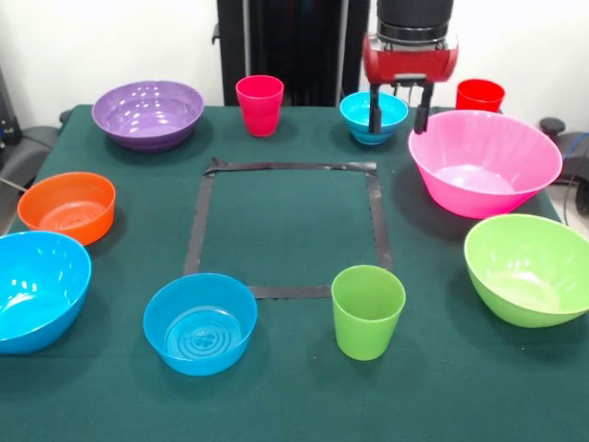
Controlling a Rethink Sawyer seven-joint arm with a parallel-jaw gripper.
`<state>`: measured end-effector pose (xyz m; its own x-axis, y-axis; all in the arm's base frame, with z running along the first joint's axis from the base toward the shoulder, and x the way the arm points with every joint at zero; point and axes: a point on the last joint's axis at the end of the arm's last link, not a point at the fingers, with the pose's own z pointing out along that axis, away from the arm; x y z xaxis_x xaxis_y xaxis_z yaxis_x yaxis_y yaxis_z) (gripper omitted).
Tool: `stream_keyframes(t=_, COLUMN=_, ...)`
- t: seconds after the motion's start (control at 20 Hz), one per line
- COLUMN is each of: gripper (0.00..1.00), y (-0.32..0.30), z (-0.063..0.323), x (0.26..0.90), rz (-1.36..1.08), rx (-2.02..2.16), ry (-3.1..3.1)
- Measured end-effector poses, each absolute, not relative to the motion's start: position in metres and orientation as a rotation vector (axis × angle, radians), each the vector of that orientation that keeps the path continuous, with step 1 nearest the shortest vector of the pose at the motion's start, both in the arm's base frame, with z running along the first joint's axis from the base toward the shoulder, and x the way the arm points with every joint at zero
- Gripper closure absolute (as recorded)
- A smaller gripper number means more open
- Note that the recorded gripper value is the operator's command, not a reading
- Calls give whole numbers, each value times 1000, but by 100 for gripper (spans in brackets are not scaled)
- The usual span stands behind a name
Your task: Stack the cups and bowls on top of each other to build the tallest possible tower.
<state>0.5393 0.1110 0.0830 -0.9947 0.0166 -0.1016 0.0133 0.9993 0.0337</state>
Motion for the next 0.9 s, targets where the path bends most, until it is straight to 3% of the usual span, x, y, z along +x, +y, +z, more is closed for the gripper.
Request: stream_keyframes(t=0.9, gripper=0, y=164, z=43, x=517, rz=69, rx=43, ry=3029)
